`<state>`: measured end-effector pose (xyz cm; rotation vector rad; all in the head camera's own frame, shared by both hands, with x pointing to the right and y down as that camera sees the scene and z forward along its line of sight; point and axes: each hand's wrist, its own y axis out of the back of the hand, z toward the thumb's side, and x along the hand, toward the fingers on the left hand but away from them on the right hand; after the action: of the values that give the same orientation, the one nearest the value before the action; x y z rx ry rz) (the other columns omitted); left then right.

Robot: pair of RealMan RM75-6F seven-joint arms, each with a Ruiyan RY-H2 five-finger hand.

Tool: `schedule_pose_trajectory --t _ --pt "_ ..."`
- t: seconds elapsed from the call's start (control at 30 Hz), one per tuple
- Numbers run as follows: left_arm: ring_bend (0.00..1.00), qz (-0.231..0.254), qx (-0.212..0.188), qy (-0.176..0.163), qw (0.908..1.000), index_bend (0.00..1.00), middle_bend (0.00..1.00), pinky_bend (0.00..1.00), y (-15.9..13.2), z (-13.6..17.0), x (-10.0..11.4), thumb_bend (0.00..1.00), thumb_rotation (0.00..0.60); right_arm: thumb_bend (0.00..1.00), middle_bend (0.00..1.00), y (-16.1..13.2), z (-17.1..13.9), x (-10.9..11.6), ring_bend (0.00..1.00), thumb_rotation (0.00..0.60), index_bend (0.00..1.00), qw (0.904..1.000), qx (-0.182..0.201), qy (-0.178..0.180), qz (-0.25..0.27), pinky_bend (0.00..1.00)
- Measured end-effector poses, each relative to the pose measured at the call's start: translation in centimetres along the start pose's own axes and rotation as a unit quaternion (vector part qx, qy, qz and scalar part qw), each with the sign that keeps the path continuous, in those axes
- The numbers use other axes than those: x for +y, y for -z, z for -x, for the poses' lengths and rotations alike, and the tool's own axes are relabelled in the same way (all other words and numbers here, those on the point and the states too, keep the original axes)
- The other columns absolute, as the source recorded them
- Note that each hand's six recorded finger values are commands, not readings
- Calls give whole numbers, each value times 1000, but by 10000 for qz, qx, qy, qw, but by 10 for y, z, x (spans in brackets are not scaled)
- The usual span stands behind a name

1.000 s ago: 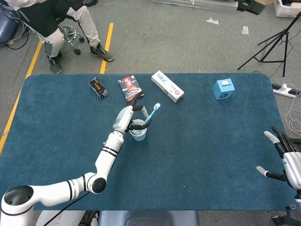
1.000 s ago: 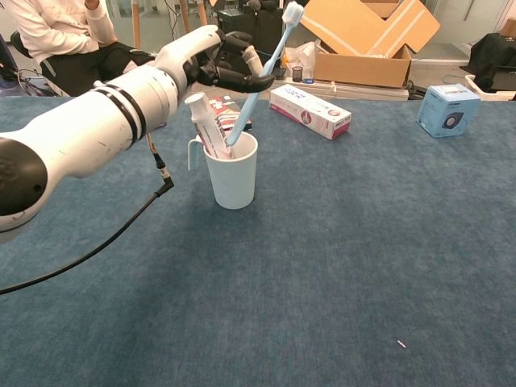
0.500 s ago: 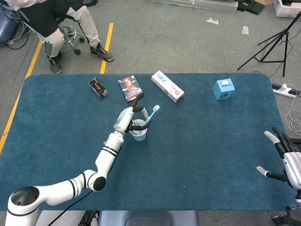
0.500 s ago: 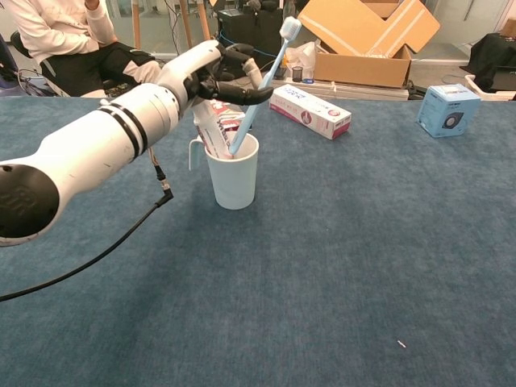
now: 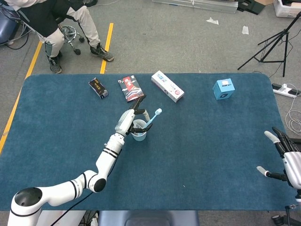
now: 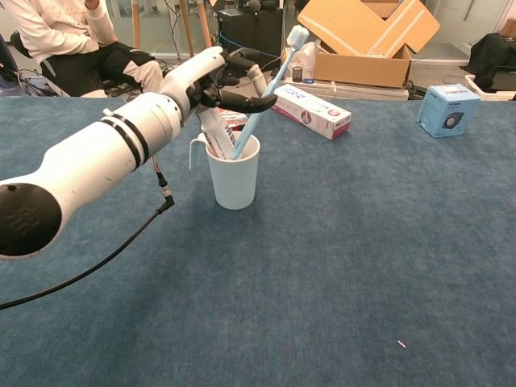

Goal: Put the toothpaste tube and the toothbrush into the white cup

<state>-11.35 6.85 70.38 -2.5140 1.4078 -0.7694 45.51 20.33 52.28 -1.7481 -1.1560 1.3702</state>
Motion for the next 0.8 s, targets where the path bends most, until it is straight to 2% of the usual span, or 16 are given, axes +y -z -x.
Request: schedule_pose_trajectory --t 0.33,0.8 --pt "0 -193 -117 -11 9997 582 0 0 -10 0 2 317 600 41 0 -1 1 -1 0 600 135 10000 2 -16 -15 180" --pt "0 -323 -80 43 9994 563 0 0 -13 -1 1 317 600 41 0 -1 1 -2 0 600 135 10000 -1 -25 -25 180"
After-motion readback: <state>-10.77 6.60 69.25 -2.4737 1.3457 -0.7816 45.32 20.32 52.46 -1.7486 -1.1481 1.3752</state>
